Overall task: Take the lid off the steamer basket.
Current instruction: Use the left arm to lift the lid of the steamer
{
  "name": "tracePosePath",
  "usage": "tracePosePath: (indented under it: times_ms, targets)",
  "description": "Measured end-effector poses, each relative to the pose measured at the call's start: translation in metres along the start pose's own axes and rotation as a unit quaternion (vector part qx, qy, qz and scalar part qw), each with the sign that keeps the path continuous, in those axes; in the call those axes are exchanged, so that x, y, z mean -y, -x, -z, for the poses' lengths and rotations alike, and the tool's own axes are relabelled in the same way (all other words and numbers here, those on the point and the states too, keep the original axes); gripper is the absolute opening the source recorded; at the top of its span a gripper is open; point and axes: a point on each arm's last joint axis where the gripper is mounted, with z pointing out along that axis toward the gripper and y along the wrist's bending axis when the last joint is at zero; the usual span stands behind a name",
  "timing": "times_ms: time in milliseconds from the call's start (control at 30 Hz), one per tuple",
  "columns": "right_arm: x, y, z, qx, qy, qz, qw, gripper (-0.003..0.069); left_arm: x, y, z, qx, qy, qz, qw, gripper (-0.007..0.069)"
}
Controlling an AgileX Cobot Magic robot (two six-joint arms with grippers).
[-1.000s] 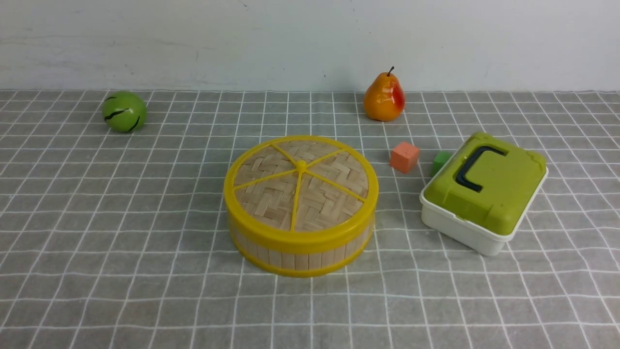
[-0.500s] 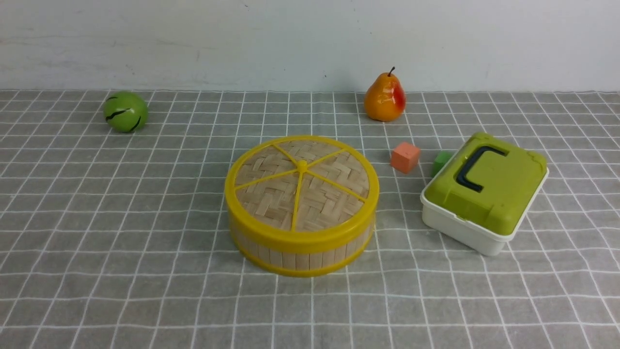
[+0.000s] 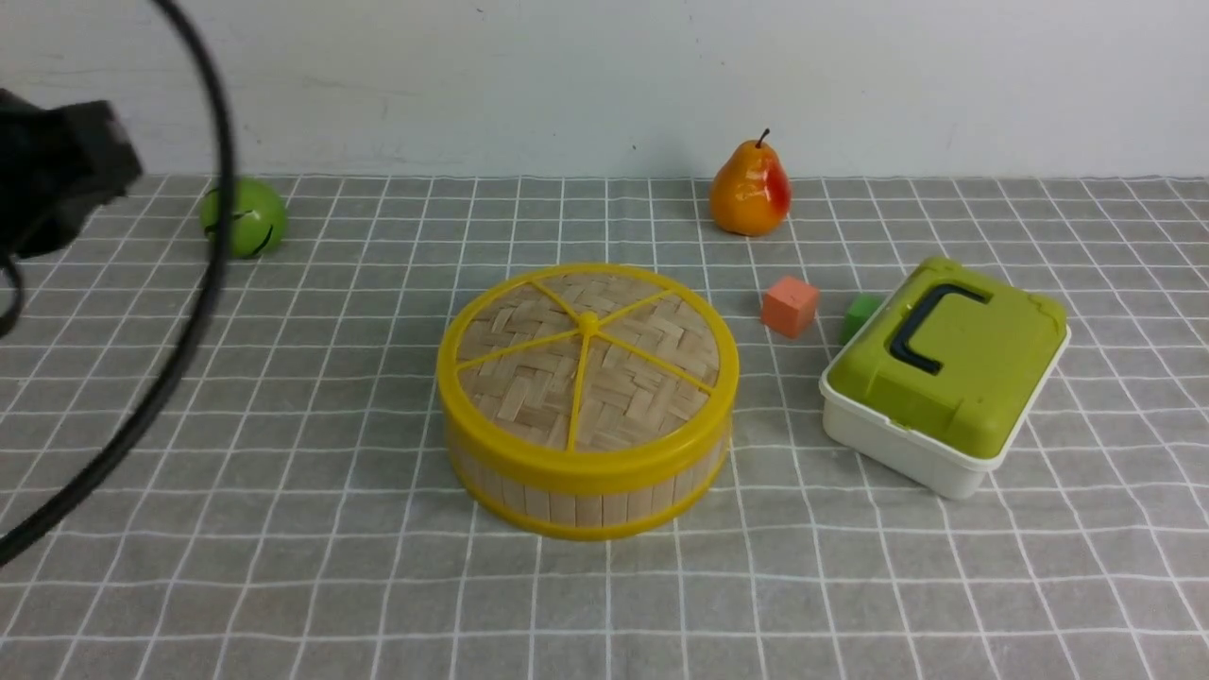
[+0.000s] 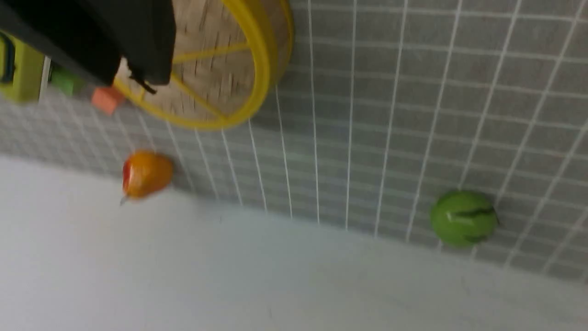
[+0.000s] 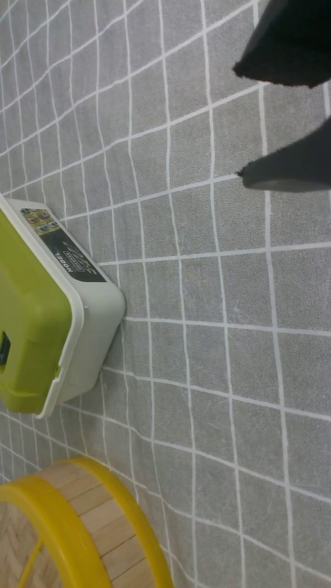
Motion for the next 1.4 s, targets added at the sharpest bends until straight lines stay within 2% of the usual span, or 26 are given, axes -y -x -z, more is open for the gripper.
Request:
tracePosePath:
  times_ms: [100, 167, 200, 300, 400, 500, 633, 667, 800, 833, 867, 933, 1133, 1267, 1400]
  targets:
    - [0.000, 0.000, 0.000, 0.000, 0.000, 0.000, 1.000, 0.0241, 0.022, 0.007, -0.027, -0.083, -0.016, -0.049, 0.995, -0.0013]
    - [0.000, 0.000, 0.000, 0.000, 0.000, 0.000, 1.000, 0.0241, 0.048, 0.016, -0.048, -0.148, -0.044, -0.080, 0.985, -0.0013]
    - [0.000, 0.000, 0.000, 0.000, 0.000, 0.000, 1.000, 0.0241, 0.049, 0.014, -0.052, -0.154, -0.046, -0.081, 0.984, -0.0013]
    - [0.000, 0.000, 0.000, 0.000, 0.000, 0.000, 1.000, 0.0241, 0.081, 0.022, -0.079, -0.213, -0.083, -0.092, 0.969, -0.0013]
    - [0.000, 0.000, 0.000, 0.000, 0.000, 0.000, 1.000, 0.0241, 0.103, 0.025, -0.111, -0.248, -0.097, -0.101, 0.959, -0.0013]
    - [0.000, 0.000, 0.000, 0.000, 0.000, 0.000, 1.000, 0.0241, 0.111, 0.022, -0.132, -0.262, -0.091, -0.114, 0.954, -0.0007]
    - [0.000, 0.000, 0.000, 0.000, 0.000, 0.000, 1.000, 0.0241, 0.118, 0.017, -0.160, -0.272, -0.072, -0.145, 0.949, 0.0074]
    - [0.000, 0.000, 0.000, 0.000, 0.000, 0.000, 1.000, 0.0241, 0.120, 0.010, -0.178, -0.283, -0.058, -0.162, 0.944, 0.0141]
    - [0.000, 0.000, 0.000, 0.000, 0.000, 0.000, 1.000, 0.0241, 0.125, -0.007, -0.213, -0.300, -0.037, -0.189, 0.934, 0.0320]
    - [0.000, 0.000, 0.000, 0.000, 0.000, 0.000, 1.000, 0.0241, 0.124, -0.009, -0.215, -0.301, -0.034, -0.192, 0.933, 0.0328]
    - [0.000, 0.000, 0.000, 0.000, 0.000, 0.000, 1.000, 0.0241, 0.125, -0.016, -0.226, -0.307, -0.029, -0.199, 0.930, 0.0377]
    - [0.000, 0.000, 0.000, 0.000, 0.000, 0.000, 1.000, 0.0241, 0.123, -0.026, -0.240, -0.314, -0.017, -0.210, 0.926, 0.0424]
    - [0.000, 0.000, 0.000, 0.000, 0.000, 0.000, 1.000, 0.0241, 0.112, -0.052, -0.269, -0.341, 0.018, -0.238, 0.909, 0.0442]
    - [0.000, 0.000, 0.000, 0.000, 0.000, 0.000, 1.000, 0.0241, 0.107, -0.066, -0.279, -0.360, 0.025, -0.242, 0.901, 0.0401]
    - [0.000, 0.000, 0.000, 0.000, 0.000, 0.000, 1.000, 0.0241, 0.107, -0.069, -0.284, -0.356, 0.024, -0.242, 0.902, 0.0363]
